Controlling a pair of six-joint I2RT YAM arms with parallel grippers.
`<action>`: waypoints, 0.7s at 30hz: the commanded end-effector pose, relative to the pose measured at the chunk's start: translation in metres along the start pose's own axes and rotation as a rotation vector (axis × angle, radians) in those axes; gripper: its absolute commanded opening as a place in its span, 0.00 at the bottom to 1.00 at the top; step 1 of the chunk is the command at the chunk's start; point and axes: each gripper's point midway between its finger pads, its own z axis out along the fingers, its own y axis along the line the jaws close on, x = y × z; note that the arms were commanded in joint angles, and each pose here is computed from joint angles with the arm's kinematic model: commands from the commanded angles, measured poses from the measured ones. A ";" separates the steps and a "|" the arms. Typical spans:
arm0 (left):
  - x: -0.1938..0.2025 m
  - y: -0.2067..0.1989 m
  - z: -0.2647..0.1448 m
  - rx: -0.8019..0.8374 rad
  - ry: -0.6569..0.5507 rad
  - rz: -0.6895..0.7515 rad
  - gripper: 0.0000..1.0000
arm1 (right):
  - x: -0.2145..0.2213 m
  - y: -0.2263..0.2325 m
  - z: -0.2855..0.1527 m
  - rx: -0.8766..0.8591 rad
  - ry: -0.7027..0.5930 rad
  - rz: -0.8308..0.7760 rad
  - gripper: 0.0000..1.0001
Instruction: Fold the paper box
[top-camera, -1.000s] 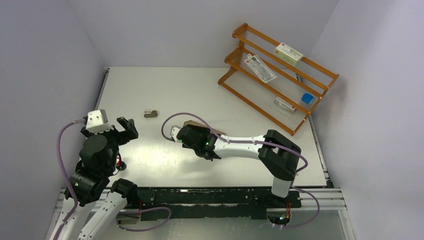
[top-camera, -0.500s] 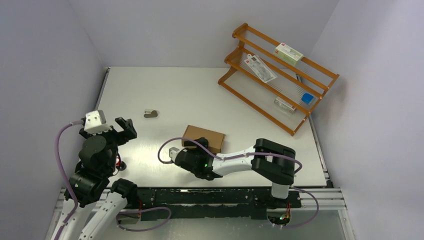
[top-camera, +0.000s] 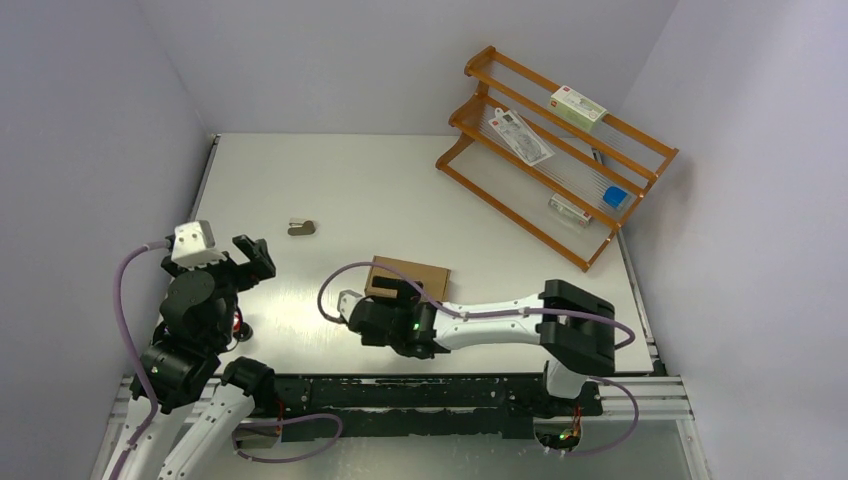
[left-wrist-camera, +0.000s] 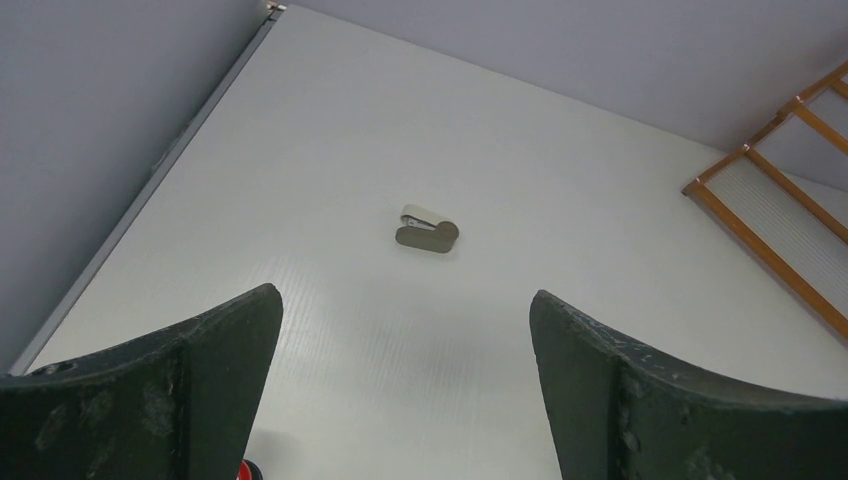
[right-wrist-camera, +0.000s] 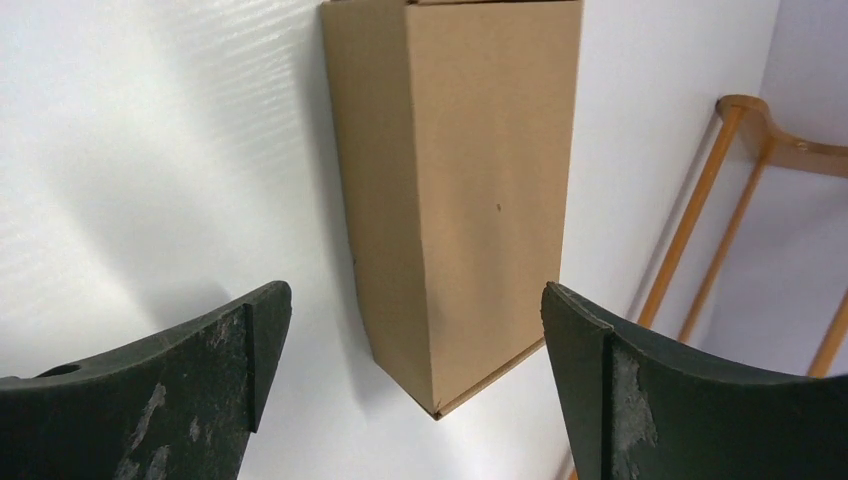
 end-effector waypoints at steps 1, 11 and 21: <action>0.003 -0.007 0.002 0.038 0.008 0.013 0.98 | -0.024 -0.020 -0.009 -0.047 -0.095 0.228 1.00; 0.025 -0.043 0.010 0.224 0.099 0.090 0.98 | 0.055 -0.141 0.017 0.190 -0.131 1.016 0.98; 0.018 -0.049 0.003 0.281 0.048 0.083 0.98 | 0.201 -0.191 -0.063 0.624 -0.074 1.470 1.00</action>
